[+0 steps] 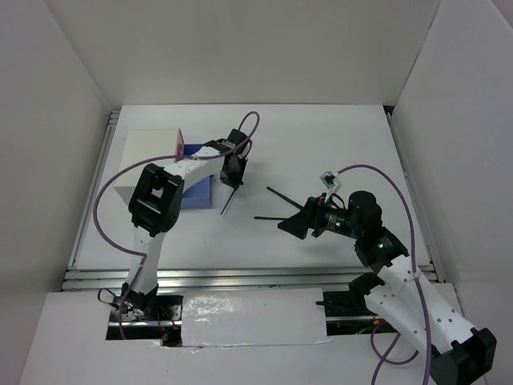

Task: Organize the makeup

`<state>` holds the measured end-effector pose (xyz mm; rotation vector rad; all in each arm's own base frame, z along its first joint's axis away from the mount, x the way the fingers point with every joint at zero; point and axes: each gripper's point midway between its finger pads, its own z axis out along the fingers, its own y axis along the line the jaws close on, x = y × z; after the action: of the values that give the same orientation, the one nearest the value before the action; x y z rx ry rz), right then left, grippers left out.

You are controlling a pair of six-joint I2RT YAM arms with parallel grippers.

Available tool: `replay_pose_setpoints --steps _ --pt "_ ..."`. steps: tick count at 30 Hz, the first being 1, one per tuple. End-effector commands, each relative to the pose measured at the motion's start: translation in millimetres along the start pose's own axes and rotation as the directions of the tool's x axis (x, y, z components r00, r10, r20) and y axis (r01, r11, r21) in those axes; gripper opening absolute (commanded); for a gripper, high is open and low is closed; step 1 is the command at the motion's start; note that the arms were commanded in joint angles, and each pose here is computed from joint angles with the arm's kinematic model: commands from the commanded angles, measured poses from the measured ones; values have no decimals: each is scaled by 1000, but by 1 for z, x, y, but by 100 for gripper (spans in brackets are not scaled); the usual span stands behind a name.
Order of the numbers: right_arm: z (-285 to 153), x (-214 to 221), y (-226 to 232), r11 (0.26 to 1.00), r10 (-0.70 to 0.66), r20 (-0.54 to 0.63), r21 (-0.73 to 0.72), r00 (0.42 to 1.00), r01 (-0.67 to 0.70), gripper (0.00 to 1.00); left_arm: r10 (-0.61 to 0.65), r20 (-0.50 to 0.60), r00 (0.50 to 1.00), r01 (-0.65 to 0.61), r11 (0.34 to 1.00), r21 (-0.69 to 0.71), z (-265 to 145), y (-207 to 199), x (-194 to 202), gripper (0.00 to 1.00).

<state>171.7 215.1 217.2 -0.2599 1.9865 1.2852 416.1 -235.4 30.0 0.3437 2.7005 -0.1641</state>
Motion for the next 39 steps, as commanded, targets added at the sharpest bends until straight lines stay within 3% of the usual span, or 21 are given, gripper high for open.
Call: replay_pose_setpoints --steps 1,11,20,28,39 --pt "0 -15 14 998 -51 42 -37 998 53 90 -16 68 998 15 1000 6 -34 -4 -17 0" --pt "3 -16 11 998 -46 42 -28 998 47 90 -51 187 981 61 997 -45 -83 12 -56 0" --pt "7 -13 8 999 -32 27 -35 999 33 90 -138 319 938 207 959 -193 -135 92 -104 0" --pt "10 -11 5 999 -24 16 -29 1000 24 90 -184 332 925 271 933 -239 -133 135 -111 0" --pt "13 -14 0 1000 -19 24 -11 1000 19 91 -204 314 927 282 931 -229 -129 137 -94 5"
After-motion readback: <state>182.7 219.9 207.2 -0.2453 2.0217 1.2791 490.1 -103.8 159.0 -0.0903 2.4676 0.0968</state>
